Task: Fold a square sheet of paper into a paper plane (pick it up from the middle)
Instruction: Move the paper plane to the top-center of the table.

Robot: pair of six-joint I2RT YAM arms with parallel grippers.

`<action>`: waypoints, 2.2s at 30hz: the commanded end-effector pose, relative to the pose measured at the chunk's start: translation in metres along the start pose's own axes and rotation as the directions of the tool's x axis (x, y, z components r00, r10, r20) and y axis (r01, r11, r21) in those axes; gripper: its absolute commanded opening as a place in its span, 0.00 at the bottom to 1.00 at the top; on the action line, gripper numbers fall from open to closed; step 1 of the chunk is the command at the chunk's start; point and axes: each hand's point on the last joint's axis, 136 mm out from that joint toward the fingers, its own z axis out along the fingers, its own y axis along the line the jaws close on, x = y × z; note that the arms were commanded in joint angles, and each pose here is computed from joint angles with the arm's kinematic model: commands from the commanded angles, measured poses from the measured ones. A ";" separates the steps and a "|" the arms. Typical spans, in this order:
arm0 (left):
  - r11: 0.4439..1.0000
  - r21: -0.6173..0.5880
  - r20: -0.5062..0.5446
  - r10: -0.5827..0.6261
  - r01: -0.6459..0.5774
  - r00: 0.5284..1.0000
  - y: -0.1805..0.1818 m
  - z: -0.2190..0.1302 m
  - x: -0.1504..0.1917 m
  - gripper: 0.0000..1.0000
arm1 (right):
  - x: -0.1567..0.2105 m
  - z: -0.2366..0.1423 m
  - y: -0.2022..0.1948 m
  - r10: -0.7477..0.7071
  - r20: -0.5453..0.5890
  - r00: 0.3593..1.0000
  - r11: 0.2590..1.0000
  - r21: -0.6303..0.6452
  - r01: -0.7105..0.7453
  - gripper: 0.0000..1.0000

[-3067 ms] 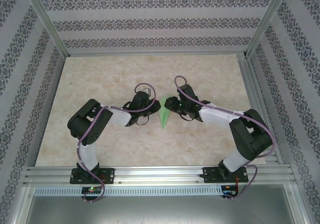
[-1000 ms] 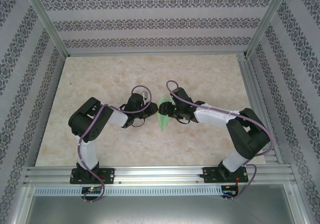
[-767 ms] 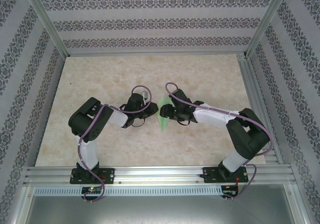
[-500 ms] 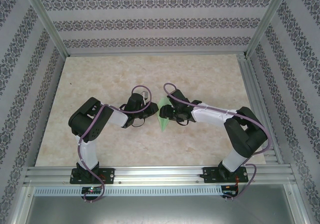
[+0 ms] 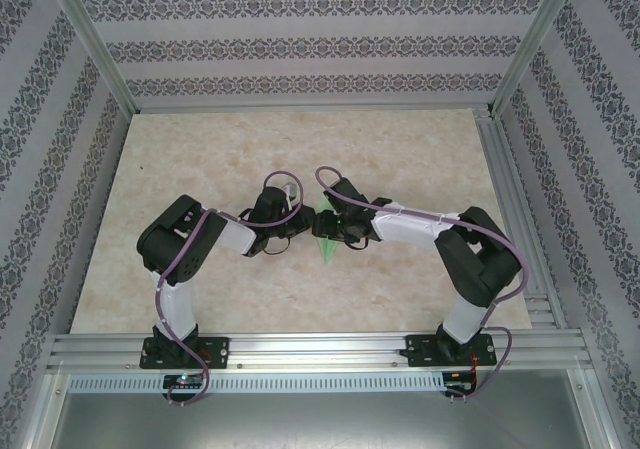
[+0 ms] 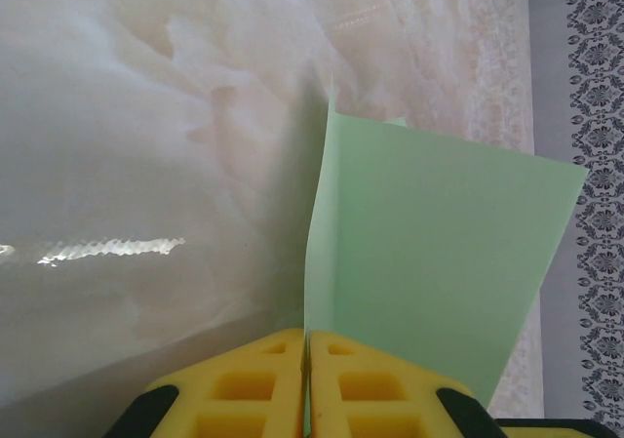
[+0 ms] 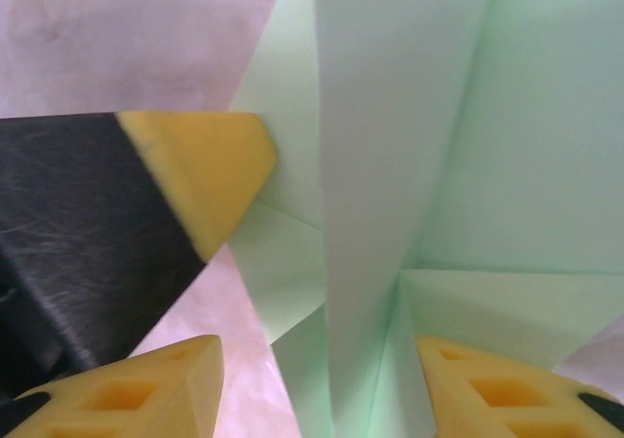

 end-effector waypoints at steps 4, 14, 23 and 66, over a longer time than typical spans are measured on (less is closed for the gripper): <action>0.999 0.040 0.018 0.004 -0.004 1.000 -0.005 0.000 -0.006 0.10 | -0.002 0.004 -0.004 -0.006 0.006 1.000 0.998 0.058 0.006 0.44; 0.999 -0.046 0.077 0.007 -0.003 0.997 -0.002 -0.019 -0.016 0.33 | -0.005 -0.002 -0.022 -0.032 0.024 0.999 0.983 0.184 0.027 0.14; 0.960 -0.282 0.170 0.044 0.006 0.984 0.019 -0.070 -0.038 0.55 | -0.006 0.001 -0.027 -0.100 0.008 0.995 0.947 0.308 0.092 0.13; 0.733 -0.679 0.225 0.156 0.040 0.962 0.079 -0.214 -0.052 1.00 | -0.157 0.064 0.031 -0.381 0.072 0.922 0.877 0.343 0.336 0.11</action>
